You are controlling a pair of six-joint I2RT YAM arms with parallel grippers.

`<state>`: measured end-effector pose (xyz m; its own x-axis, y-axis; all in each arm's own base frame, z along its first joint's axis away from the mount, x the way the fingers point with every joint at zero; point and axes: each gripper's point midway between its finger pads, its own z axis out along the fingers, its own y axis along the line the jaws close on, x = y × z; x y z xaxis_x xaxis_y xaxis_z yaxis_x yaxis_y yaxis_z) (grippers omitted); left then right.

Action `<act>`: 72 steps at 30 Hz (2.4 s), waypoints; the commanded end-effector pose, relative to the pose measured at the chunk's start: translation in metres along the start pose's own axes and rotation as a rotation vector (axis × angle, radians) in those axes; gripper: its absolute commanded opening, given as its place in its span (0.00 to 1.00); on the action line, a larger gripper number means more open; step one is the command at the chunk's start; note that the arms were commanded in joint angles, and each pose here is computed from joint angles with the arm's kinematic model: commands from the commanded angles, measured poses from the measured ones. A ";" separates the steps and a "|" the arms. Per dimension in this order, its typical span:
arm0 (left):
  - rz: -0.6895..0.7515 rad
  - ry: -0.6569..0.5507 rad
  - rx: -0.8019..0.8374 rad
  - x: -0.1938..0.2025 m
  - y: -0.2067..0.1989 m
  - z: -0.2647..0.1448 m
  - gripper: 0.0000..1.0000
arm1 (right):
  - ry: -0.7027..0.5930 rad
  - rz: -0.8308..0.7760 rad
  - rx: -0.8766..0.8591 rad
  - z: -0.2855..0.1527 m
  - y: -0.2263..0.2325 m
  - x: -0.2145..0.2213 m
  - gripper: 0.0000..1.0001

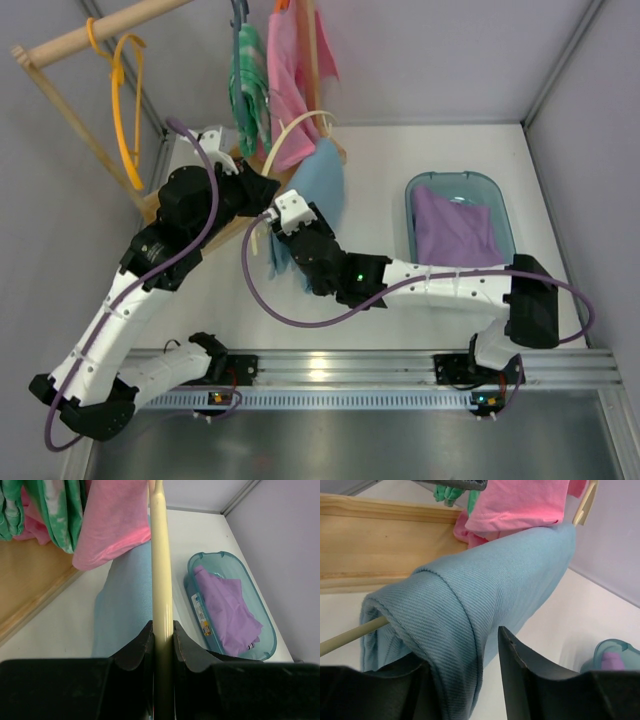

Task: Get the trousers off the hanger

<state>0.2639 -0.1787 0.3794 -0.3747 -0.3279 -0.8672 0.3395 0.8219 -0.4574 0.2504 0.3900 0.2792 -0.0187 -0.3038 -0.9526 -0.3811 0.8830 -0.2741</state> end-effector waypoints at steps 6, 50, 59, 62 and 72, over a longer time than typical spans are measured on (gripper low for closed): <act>-0.015 -0.310 0.154 -0.084 -0.040 -0.034 0.00 | 0.030 -0.101 0.039 0.000 -0.015 -0.001 0.44; -0.037 -0.242 0.021 -0.052 -0.009 0.005 0.00 | -0.341 0.326 0.287 -0.025 -0.142 -0.113 0.00; -0.022 -0.202 -0.042 -0.037 0.004 0.025 0.00 | -0.527 0.467 0.323 -0.092 -0.223 -0.193 0.00; -0.016 -0.191 -0.061 -0.032 0.007 0.029 0.00 | -0.551 0.490 0.347 -0.113 -0.250 -0.209 0.00; 0.018 -0.176 -0.162 -0.029 0.022 0.035 0.00 | -0.532 0.455 0.626 -0.178 -0.344 -0.211 0.00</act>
<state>0.2979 -0.1918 0.3843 -0.2790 -0.3840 -0.8802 0.3085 0.8321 -0.4608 0.2503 0.1751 0.5407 0.3276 -0.0132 -0.9447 0.0484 0.9988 0.0028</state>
